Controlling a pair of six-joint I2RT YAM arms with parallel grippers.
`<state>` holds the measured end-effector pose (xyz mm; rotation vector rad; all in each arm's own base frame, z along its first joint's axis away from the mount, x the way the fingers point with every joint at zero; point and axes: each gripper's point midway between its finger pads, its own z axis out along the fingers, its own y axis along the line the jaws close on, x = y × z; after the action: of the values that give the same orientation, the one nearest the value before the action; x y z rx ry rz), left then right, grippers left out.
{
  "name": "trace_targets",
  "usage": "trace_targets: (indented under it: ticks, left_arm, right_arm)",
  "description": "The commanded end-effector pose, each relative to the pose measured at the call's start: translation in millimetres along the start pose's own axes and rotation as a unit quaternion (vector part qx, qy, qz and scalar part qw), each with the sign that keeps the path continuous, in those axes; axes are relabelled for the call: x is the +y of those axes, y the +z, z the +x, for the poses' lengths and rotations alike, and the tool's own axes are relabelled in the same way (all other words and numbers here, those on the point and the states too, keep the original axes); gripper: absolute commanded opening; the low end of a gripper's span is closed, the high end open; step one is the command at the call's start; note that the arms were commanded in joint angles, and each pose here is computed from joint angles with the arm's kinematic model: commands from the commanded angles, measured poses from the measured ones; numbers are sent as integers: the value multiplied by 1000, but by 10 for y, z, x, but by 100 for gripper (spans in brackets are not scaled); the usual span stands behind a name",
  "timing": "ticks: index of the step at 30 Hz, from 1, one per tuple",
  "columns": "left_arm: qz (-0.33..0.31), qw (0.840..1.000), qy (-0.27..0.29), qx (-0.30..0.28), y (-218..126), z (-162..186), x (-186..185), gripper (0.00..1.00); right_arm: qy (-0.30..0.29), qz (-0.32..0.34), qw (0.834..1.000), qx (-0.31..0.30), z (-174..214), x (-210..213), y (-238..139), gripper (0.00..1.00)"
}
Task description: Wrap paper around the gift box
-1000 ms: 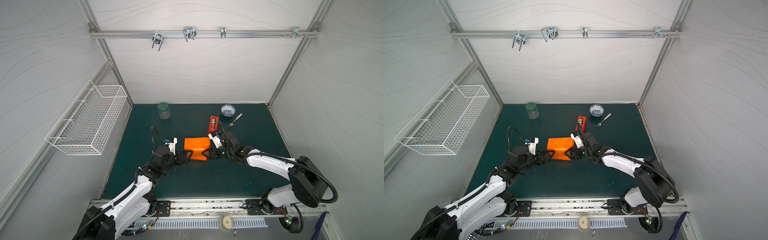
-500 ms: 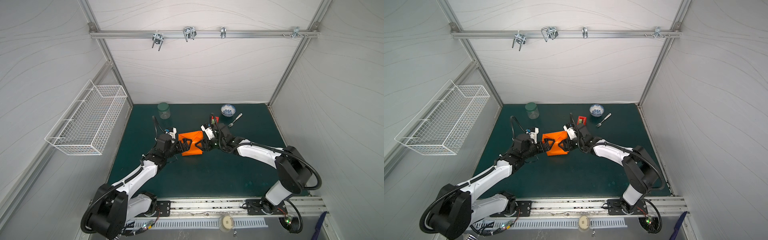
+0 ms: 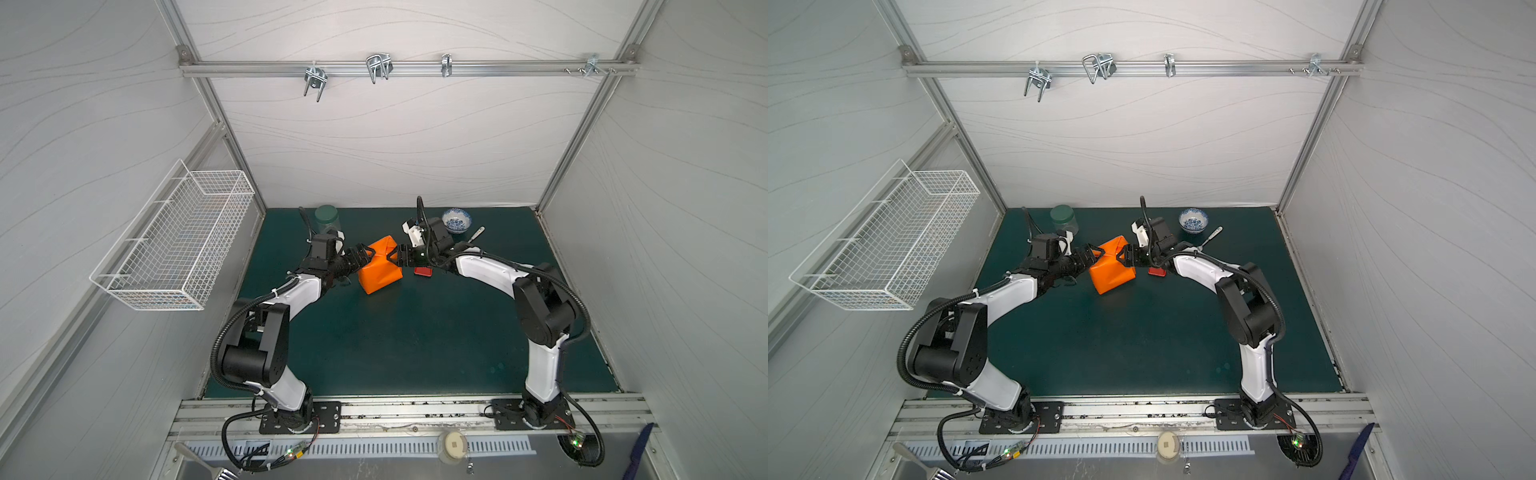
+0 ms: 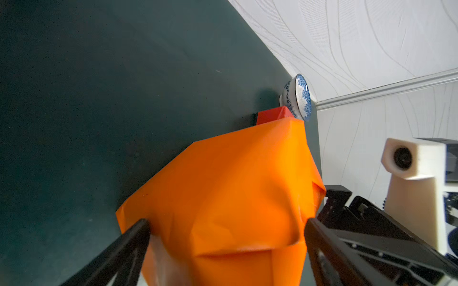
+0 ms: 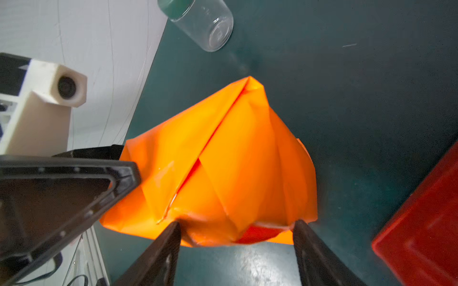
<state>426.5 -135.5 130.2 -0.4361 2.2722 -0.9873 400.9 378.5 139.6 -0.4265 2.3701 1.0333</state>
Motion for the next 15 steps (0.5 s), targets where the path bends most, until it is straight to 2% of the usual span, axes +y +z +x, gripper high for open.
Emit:
trace_targets:
  ticks: [1, 6, 12, 15]
  left_arm:
    - [37, 999, 7, 0, 54, -202, -180, 99]
    - [46, 999, -1, 17, 71, -129, -150, 96]
    - [-17, 998, -7, -52, -273, -152, 23, 99]
    - [4, 998, -20, -63, -366, -118, -65, 99]
  right_arm:
    - [19, -27, 999, 18, -43, 28, 66, 73]
    - [-18, -53, 998, -1, -96, 80, 16, 74]
    - [-63, -74, 995, -34, -308, 98, -306, 81]
    - [-67, -86, 993, -35, -341, 117, -283, 84]
